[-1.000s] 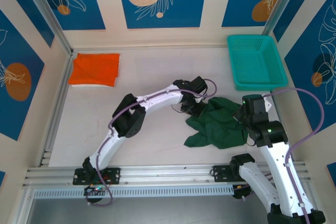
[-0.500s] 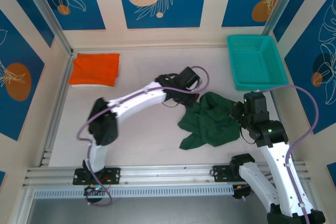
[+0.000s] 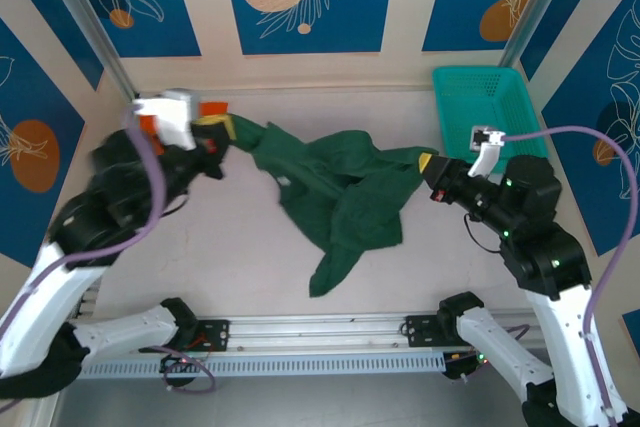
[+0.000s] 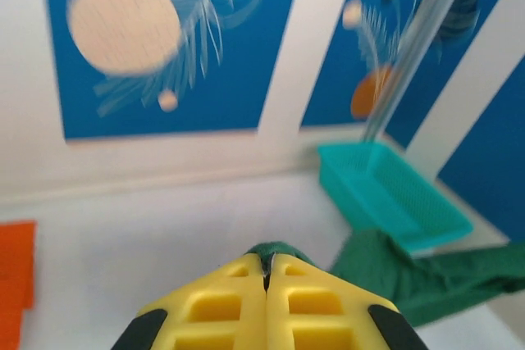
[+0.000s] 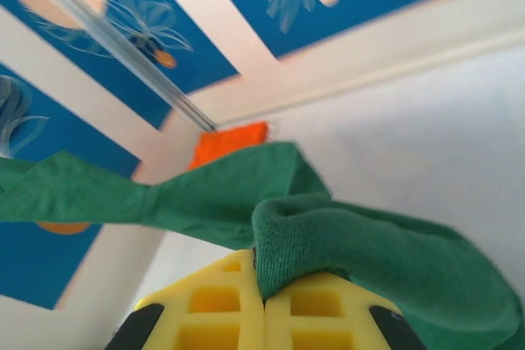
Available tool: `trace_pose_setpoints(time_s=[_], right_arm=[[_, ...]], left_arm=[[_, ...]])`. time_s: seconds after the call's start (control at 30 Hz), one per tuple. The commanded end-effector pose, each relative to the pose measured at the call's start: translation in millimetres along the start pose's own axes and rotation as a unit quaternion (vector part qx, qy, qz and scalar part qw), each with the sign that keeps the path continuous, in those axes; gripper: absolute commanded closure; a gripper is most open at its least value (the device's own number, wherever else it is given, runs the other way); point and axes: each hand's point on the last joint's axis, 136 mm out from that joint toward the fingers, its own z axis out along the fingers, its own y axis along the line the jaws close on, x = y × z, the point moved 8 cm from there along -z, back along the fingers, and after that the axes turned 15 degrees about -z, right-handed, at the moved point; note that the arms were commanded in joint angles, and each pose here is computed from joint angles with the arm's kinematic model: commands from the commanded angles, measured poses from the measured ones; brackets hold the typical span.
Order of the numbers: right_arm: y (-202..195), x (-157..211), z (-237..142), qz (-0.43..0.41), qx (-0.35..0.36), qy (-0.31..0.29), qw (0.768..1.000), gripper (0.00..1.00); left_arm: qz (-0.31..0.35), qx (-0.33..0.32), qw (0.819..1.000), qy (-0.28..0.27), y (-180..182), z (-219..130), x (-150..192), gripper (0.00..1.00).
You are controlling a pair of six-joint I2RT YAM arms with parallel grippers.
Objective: Fold and stack the t-shirts
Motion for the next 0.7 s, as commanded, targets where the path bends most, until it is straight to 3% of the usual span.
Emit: trace_pose_setpoints(time_s=[0.0,0.17,0.3,0.4,0.53,0.67], right_arm=[[23,-29,-23,-0.045,-0.054,-0.068,0.995,1.0],[40,-57,-50,-0.069,-0.076,-0.136,0.985,1.0],[36,-76,-41,-0.083,-0.037,-0.156,0.984,1.0],[23,-81,-2,-0.076,0.002,-0.116,0.99,1.0],[-7,-75,72,-0.067,0.072,-0.042,0.994,1.0],[-52,-59,164,-0.071,0.165,0.047,0.983,1.0]], left_arm=[[-0.002,0.01,0.995,-0.101,1,-49,-45,1.0],[-0.013,0.063,0.985,-0.161,-9,-94,-86,1.0],[0.004,0.027,0.985,-0.169,-18,-79,-101,1.0],[0.023,-0.023,0.985,-0.171,-22,-46,-100,1.0],[0.044,-0.103,0.982,-0.15,-16,22,-89,1.0],[-0.052,-0.175,0.982,-0.045,59,136,-70,1.0]])
